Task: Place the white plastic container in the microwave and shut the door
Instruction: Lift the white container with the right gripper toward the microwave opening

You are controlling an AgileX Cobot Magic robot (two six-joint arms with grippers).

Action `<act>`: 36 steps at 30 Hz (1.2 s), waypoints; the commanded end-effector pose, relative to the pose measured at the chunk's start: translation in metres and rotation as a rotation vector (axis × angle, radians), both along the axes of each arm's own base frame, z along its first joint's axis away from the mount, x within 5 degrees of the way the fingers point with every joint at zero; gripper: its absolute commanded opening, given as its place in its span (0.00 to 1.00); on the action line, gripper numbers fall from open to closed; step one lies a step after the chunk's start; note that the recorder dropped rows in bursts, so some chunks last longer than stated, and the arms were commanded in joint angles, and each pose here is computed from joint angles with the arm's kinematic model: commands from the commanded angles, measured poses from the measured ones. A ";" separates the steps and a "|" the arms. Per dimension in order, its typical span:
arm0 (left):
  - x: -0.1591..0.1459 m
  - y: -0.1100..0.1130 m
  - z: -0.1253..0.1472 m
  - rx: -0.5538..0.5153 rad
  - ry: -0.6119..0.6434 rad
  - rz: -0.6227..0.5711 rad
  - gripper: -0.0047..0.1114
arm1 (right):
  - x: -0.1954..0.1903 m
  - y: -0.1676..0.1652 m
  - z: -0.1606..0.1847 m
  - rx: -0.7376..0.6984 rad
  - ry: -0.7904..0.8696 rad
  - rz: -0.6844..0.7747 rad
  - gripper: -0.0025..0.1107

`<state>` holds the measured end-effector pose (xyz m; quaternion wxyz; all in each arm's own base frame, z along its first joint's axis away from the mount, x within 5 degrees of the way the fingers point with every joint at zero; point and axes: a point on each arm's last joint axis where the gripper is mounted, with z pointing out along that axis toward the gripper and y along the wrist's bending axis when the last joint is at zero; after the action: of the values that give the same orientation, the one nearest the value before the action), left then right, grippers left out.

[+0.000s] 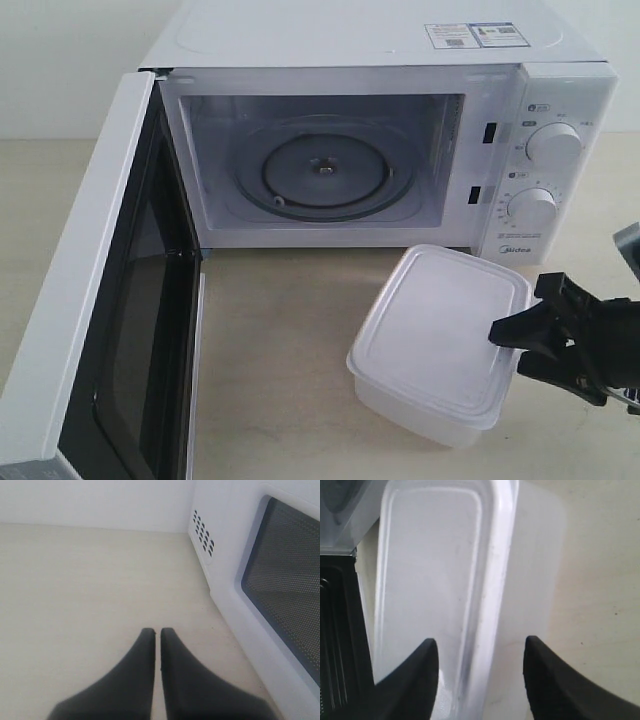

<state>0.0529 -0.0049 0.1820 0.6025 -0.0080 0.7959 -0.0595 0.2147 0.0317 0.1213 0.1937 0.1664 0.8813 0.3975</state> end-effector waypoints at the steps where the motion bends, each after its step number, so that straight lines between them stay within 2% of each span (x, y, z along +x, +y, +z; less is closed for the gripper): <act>1: 0.000 0.000 -0.001 -0.004 0.002 0.005 0.08 | 0.002 -0.001 0.000 -0.020 -0.011 0.004 0.44; 5: 0.000 0.000 -0.001 -0.004 0.002 0.005 0.08 | 0.002 -0.003 -0.002 -0.054 -0.001 -0.007 0.42; 11: 0.000 0.000 -0.001 -0.004 0.002 0.005 0.08 | 0.007 -0.001 0.001 -0.058 -0.031 0.015 0.20; 17: 0.000 0.000 -0.001 -0.004 0.002 0.005 0.08 | 0.012 0.011 -0.006 -0.076 0.005 0.056 0.17; 19: 0.000 0.000 -0.001 -0.004 0.002 0.005 0.08 | 0.012 0.013 -0.008 -0.077 0.014 0.063 0.02; 23: 0.000 0.000 -0.001 -0.004 0.002 0.005 0.08 | 0.011 0.019 -0.002 0.000 -0.012 0.092 0.02; 27: 0.000 0.000 -0.001 -0.004 0.002 0.005 0.08 | 0.010 0.018 0.014 -0.001 -0.070 0.079 0.02; 33: 0.000 0.000 -0.001 -0.004 0.002 0.005 0.08 | 0.000 0.019 0.068 0.090 -0.171 -0.031 0.02; 36: 0.000 0.000 -0.001 -0.004 0.002 0.005 0.08 | -0.009 0.020 0.079 0.088 -0.170 -0.023 0.02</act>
<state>0.0529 -0.0049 0.1820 0.6025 -0.0080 0.7959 -0.0595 0.2129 0.0504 0.1890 0.2654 0.1526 0.8455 0.4374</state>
